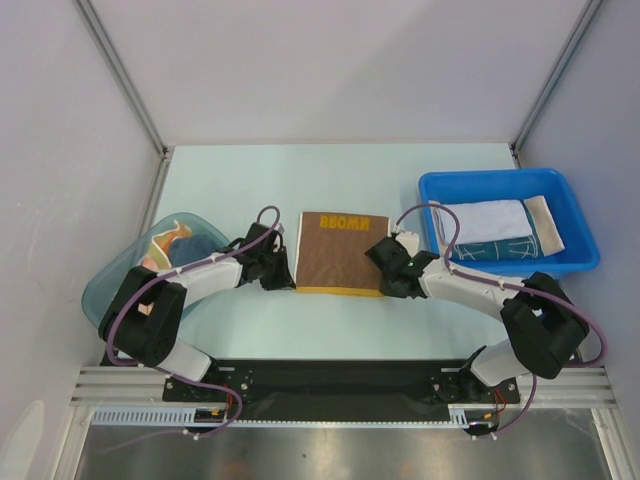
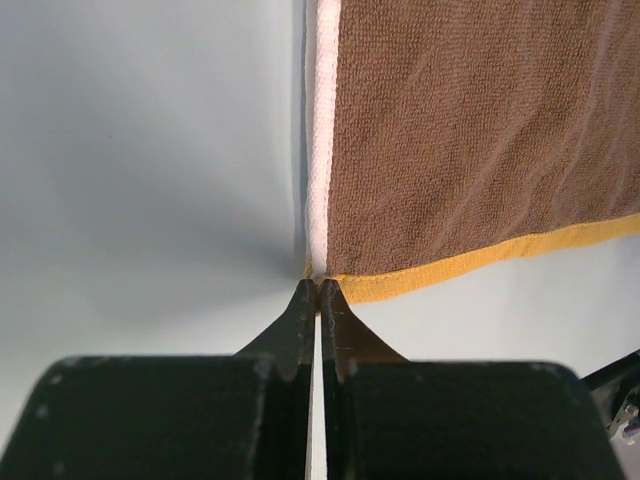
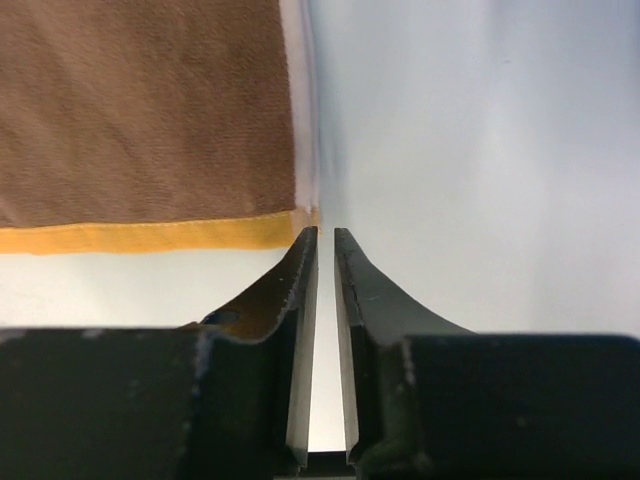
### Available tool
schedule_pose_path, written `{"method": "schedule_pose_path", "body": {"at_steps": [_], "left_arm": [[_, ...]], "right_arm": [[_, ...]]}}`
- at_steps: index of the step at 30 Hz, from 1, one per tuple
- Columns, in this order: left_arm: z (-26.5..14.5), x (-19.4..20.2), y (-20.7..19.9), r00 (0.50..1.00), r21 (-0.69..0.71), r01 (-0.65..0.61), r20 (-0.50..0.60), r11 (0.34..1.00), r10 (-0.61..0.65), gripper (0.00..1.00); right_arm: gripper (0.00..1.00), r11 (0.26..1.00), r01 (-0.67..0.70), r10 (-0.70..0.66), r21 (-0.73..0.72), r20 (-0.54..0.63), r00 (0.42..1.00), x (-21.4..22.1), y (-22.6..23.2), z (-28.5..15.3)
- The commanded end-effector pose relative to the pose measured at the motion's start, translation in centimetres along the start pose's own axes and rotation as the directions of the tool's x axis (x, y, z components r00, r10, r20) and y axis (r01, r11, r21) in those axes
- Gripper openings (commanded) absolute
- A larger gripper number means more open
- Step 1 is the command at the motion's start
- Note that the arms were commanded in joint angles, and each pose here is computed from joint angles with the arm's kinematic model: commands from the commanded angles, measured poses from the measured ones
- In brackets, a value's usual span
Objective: Fold and stack the towels
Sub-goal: Fold the towel
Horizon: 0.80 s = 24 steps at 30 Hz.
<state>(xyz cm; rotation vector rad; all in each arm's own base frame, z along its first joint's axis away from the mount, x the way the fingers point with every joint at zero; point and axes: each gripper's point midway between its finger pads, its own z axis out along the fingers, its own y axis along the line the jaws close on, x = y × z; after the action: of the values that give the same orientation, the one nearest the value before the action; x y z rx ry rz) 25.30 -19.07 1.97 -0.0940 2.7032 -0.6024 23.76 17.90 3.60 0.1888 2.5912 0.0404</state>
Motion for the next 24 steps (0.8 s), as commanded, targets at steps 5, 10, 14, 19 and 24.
{"method": "schedule_pose_path", "body": {"at_steps": [5,10,14,19,24], "left_arm": [[-0.1,-0.6,-0.6,0.999,0.012,-0.038,0.018,0.999,0.038,0.00],[-0.3,-0.8,-0.6,0.999,0.010,-0.036,0.026,0.999,0.036,0.00],[-0.5,-0.7,-0.7,0.999,0.011,-0.035,0.029,0.999,0.034,0.00],[-0.7,-0.9,-0.7,0.999,0.008,-0.033,0.040,0.999,0.033,0.00],[-1.1,-1.3,-0.9,0.999,0.000,-0.025,0.045,1.000,0.025,0.00]], "right_arm": [[0.23,0.999,-0.040,0.041,-0.015,0.036,0.999,-1.7,1.6,-0.5],[0.24,1.000,-0.027,0.027,0.002,0.009,1.000,-0.9,2.0,0.3],[0.23,1.000,-0.030,0.029,0.006,0.002,1.000,-0.5,2.1,0.7],[0.00,1.000,-0.024,0.024,0.019,0.019,1.000,-0.7,1.9,0.7],[0.00,0.999,-0.015,0.013,0.034,0.046,0.999,-1.7,1.4,-0.6]]}}
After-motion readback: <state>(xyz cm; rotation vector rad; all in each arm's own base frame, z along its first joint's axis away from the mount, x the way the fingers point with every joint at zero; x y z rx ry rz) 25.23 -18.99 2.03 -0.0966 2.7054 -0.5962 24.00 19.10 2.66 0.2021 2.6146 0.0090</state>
